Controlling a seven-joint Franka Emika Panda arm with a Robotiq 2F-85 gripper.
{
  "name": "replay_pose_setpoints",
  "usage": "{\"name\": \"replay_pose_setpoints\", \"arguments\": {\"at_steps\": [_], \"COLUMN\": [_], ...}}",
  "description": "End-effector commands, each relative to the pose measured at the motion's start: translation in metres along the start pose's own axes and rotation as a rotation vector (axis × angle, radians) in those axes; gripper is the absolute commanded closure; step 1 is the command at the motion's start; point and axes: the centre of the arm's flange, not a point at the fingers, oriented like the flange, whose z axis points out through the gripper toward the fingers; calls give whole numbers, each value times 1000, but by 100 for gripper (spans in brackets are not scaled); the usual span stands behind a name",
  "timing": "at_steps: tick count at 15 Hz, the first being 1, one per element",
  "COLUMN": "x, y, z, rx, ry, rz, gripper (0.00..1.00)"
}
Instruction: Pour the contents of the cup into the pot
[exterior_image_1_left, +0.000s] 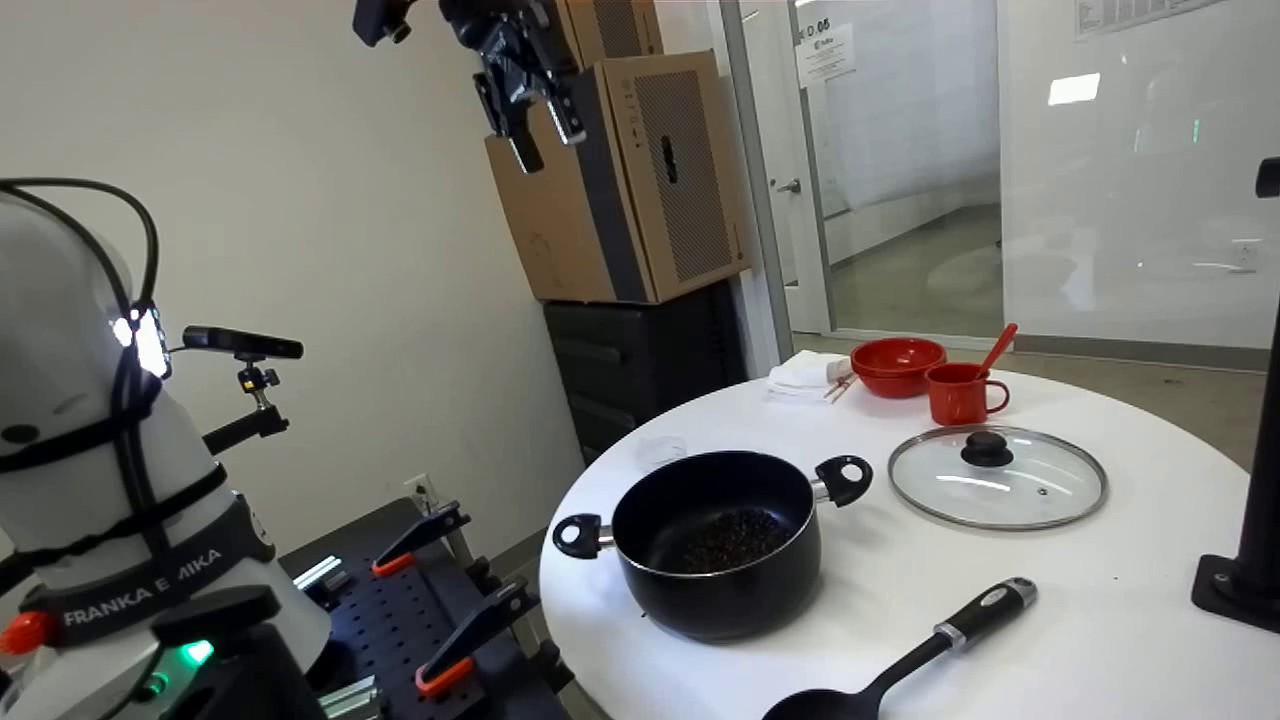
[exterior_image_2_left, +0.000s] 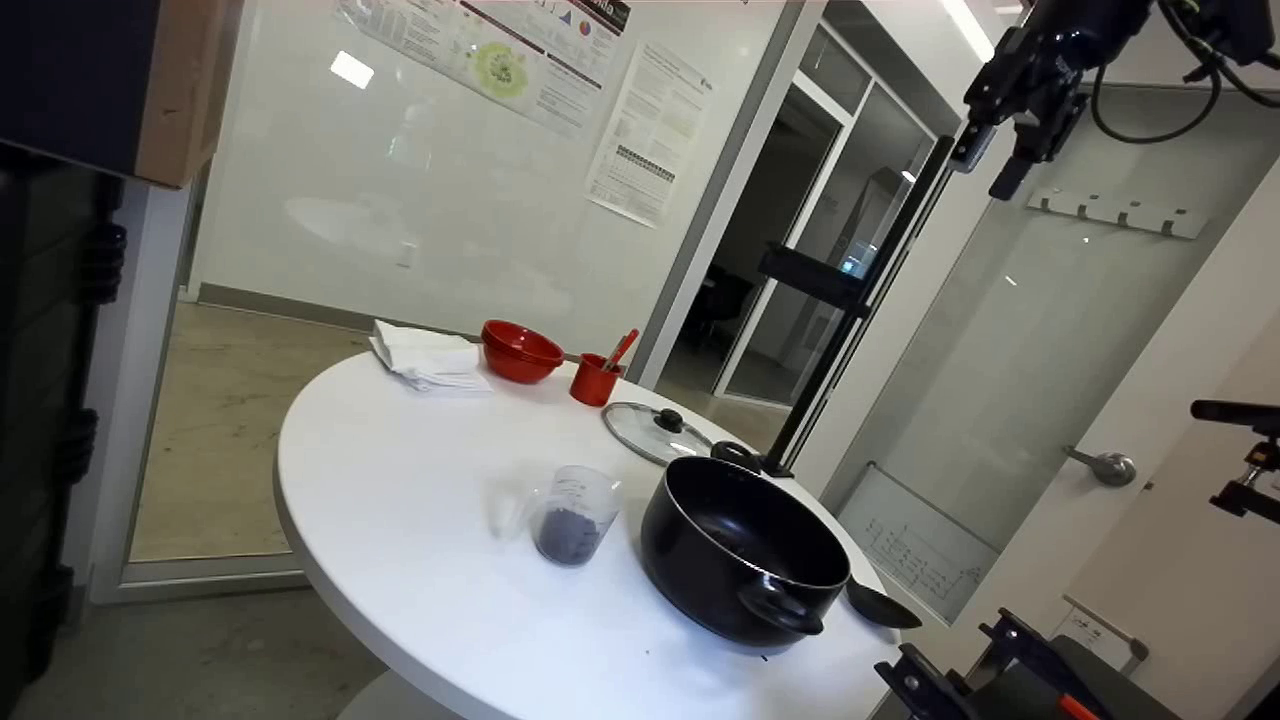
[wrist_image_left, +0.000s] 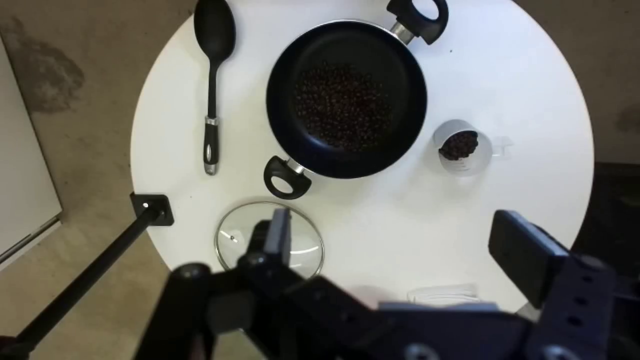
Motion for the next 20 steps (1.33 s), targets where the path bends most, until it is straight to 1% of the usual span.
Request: {"name": "replay_pose_setpoints", "arguments": {"at_steps": [1, 2, 5, 8, 10, 12, 13, 15, 16, 18, 20], "x": [7, 12, 24, 34, 41, 43, 43, 35, 32, 26, 25], "y": [-5, -9, -21, -38, -58, -86, -99, -133, -98, -119, -122], "z": [7, 10, 25, 54, 80, 107, 118, 137, 114, 127, 127], "rx": [-75, -61, -6, 30, 28, 12, 2, -18, 21, 10, 8], "ry": [55, 78, 90, 126, 169, 239, 272, 296, 248, 254, 256], "rz": [110, 189, 349, 500, 598, 680, 709, 706, 668, 679, 682], "gripper": [0, 0, 0, 0, 0, 0, 0, 0, 0, 0, 0]}}
